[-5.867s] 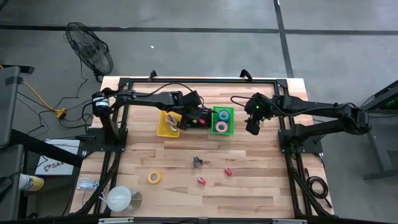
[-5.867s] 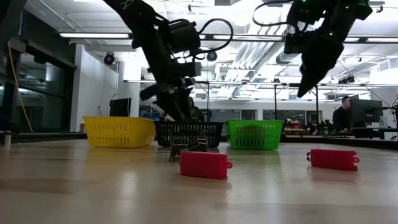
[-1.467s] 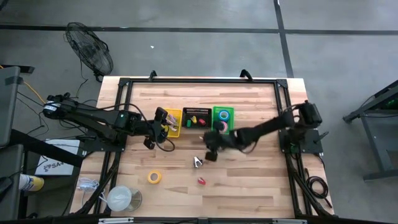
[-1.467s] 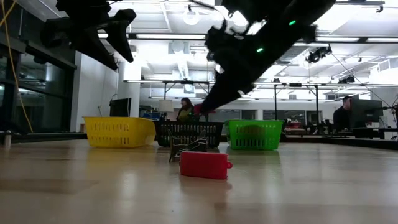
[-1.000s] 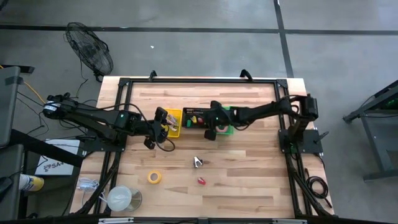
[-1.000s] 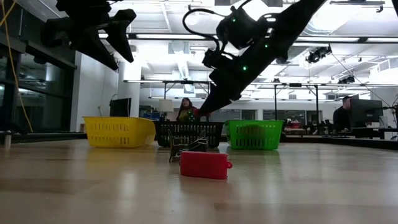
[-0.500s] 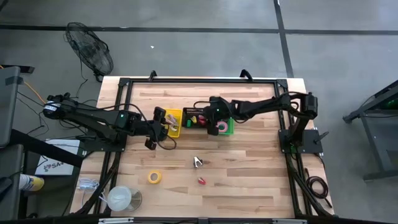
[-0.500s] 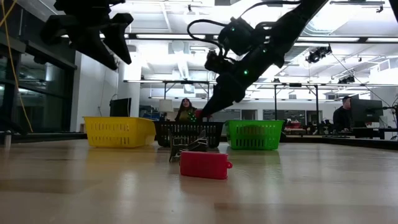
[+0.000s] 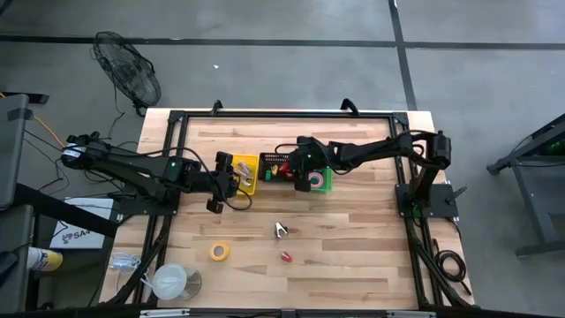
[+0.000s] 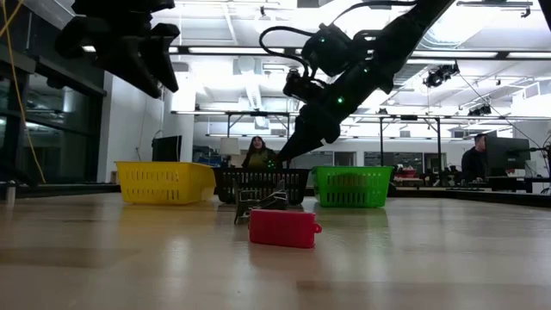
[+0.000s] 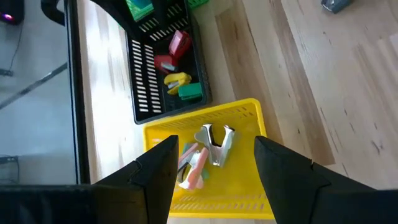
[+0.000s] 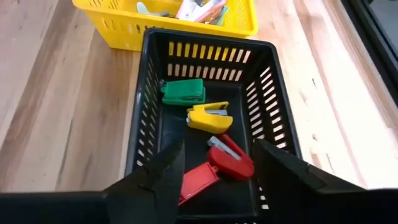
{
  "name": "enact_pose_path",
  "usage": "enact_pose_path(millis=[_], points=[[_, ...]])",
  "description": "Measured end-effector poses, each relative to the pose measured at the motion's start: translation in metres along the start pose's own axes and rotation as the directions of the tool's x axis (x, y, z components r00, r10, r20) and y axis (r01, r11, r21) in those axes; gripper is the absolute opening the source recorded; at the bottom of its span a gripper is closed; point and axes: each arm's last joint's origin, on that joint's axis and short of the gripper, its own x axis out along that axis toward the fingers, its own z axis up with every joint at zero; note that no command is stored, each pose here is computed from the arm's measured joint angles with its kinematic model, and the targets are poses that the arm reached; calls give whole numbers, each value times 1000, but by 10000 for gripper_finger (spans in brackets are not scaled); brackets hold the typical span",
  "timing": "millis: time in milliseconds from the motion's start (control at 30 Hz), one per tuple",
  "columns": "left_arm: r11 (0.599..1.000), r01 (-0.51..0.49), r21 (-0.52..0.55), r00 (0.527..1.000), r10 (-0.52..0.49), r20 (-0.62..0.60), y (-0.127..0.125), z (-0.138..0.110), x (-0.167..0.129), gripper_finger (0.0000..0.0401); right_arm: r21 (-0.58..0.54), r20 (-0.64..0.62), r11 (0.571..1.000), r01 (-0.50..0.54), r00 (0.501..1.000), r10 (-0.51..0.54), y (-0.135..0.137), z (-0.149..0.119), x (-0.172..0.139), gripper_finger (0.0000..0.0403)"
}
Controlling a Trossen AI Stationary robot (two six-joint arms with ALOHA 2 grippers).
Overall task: Pick and place Stapler, Stapler remover, tape
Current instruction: Put the yellow tape into the green bin
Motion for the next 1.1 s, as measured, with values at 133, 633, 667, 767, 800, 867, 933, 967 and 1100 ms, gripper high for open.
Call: enact_pose_path(millis=[133, 633, 667, 767, 800, 867, 933, 967, 1100], points=[[999, 39, -28, 999, -40, -14, -2, -2, 0, 204, -20, 3, 999, 33, 999, -33, -1, 3, -5, 194], [915, 324, -240, 921, -363, -141, -29, -6, 16, 204, -44, 39, 998, 52, 998, -50, -5, 28, -74, 197], [905, 339, -257, 909, -386, -157, -33, -4, 19, 204, -45, 29, 998, 49, 998, -47, -5, 28, -77, 197], [876, 374, -306, 872, -444, -205, -48, -2, 28, 204, -48, 1, 998, 39, 999, -39, -3, 27, -83, 197], [865, 383, -324, 858, -463, -222, -53, -1, 30, 204, -50, -15, 998, 35, 999, -36, -2, 25, -84, 197], [843, 392, -368, 827, -498, -260, -64, -1, 33, 204, -54, -27, 998, 29, 999, -30, 1, 25, -84, 197], [823, 391, -413, 804, -523, -283, -74, 0, 35, 204, -62, -51, 998, 12, 999, -16, 5, 23, -84, 197], [818, 386, -427, 795, -529, -296, -80, -1, 34, 204, -66, -63, 998, 5, 998, -9, 7, 22, -84, 197], [794, 366, -486, 786, -543, -296, -99, 3, 29, 204, -83, -81, 996, -21, 997, 15, 16, 22, -84, 197]])
